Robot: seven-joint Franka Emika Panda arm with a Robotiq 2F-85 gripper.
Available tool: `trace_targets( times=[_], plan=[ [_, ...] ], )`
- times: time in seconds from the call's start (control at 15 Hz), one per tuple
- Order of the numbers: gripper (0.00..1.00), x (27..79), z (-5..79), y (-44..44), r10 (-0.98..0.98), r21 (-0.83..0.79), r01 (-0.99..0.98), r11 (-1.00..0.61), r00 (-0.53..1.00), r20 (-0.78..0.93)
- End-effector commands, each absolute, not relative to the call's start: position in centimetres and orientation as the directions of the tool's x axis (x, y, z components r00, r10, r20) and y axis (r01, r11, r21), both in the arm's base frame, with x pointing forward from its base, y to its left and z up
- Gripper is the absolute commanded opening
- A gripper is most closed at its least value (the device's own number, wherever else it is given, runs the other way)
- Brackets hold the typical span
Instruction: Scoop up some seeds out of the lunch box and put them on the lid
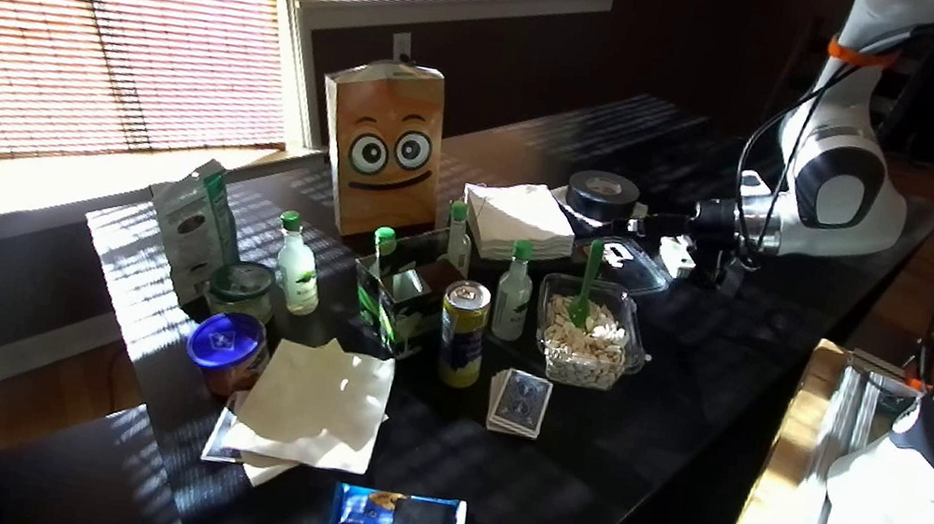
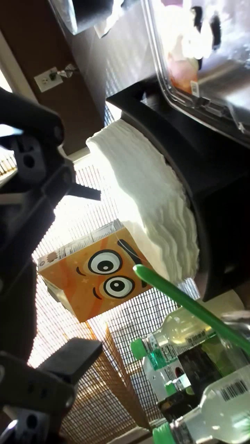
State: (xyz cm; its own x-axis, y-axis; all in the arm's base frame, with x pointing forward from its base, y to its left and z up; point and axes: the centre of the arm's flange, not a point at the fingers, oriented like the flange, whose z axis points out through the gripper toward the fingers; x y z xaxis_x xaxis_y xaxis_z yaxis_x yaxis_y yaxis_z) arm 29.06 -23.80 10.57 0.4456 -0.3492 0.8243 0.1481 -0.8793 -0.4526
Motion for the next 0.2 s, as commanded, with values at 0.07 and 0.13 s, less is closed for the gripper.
trace_targets(
  times=[0.07, 0.13],
  plan=[
    [1.0, 28.5, 11.4, -23.2, -0.338, -0.44, 0.162, -0.883, 0.431, 0.837],
    [1.0, 28.4, 11.7, -22.9, -0.341, -0.442, 0.163, -0.882, 0.427, 0.838]
  ],
)
